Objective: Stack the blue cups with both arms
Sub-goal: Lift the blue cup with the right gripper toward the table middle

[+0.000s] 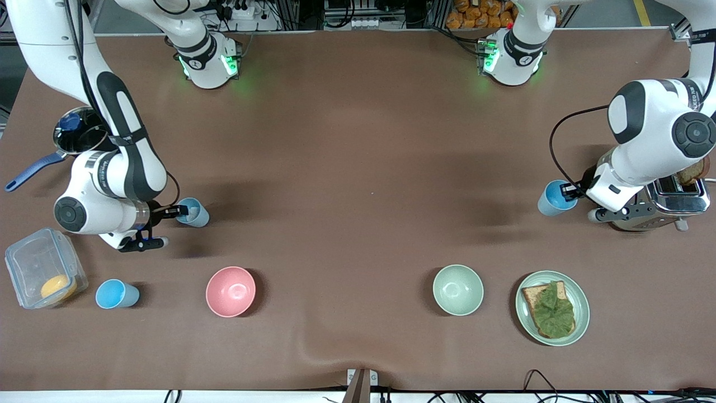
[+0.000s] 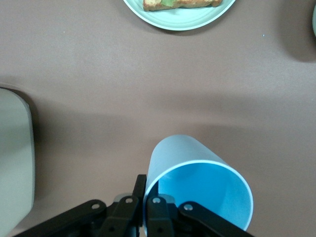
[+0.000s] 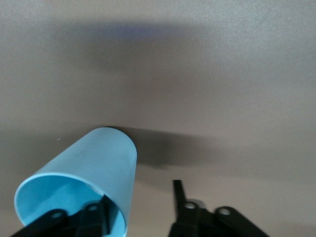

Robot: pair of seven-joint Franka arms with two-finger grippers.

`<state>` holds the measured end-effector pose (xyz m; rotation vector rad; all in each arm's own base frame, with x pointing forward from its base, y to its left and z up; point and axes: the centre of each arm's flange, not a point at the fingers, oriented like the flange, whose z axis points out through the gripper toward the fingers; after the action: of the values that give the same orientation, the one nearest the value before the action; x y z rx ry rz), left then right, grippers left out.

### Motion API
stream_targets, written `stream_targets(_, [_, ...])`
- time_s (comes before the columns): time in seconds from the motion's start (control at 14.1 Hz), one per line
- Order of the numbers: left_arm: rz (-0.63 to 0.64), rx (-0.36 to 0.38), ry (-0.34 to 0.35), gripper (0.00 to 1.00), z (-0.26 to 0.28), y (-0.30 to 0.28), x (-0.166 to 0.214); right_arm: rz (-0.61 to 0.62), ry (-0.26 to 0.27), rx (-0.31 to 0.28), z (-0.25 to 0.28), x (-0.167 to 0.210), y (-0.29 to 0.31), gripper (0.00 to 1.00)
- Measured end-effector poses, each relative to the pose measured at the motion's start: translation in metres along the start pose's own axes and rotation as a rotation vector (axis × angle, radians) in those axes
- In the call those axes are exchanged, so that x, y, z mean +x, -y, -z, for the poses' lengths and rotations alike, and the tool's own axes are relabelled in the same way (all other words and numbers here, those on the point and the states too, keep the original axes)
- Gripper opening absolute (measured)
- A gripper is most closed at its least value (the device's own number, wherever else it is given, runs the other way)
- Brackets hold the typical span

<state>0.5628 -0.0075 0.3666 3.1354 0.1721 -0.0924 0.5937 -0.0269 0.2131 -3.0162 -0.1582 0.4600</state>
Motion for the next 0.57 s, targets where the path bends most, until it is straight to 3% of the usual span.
stream_targets(0.28, [0.000,0.000,0.000,0.03,0.000,0.000,0.000,-0.001,0.001,0.006,0.003,0.001,0.002,0.05])
stream_targets(0.57, [-0.001,0.000,0.001,0.03,0.000,0.000,0.000,0.008,0.056,0.022,0.028,0.004,0.010,0.05])
